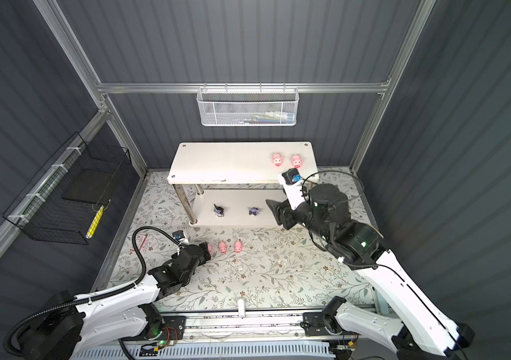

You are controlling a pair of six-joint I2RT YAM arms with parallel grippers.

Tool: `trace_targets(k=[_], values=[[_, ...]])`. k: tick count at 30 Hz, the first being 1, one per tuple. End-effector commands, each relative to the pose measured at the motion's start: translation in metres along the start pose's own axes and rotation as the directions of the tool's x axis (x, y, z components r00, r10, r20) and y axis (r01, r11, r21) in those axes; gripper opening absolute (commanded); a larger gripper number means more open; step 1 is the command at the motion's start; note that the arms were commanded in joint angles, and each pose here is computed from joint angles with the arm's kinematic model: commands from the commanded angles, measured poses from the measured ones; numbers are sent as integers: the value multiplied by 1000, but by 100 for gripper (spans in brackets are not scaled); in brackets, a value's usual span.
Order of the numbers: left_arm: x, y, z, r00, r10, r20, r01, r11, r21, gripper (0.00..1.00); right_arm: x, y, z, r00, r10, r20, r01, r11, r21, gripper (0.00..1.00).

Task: Place and organize the plastic toys onto the shelf
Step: 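Bring the open right gripper back down toward the remaining pigs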

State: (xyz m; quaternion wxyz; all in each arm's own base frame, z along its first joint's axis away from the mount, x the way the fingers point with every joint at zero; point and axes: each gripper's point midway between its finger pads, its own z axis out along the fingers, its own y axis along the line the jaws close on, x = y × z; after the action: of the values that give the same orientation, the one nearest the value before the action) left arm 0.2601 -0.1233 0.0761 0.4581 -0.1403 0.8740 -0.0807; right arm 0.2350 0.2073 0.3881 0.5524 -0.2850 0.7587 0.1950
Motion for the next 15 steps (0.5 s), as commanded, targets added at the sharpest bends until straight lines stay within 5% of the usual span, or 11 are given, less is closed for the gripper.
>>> trace_targets(k=[1, 15], values=[[-12, 2, -2, 999, 13, 29, -12, 999, -30, 87, 20, 22, 4, 1000, 6, 6, -5, 998, -70, 66], [-25, 17, -14, 996, -19, 91, 24, 998, -63, 87, 146, 80, 91, 949, 171, -266, -214, 966, -142, 67]])
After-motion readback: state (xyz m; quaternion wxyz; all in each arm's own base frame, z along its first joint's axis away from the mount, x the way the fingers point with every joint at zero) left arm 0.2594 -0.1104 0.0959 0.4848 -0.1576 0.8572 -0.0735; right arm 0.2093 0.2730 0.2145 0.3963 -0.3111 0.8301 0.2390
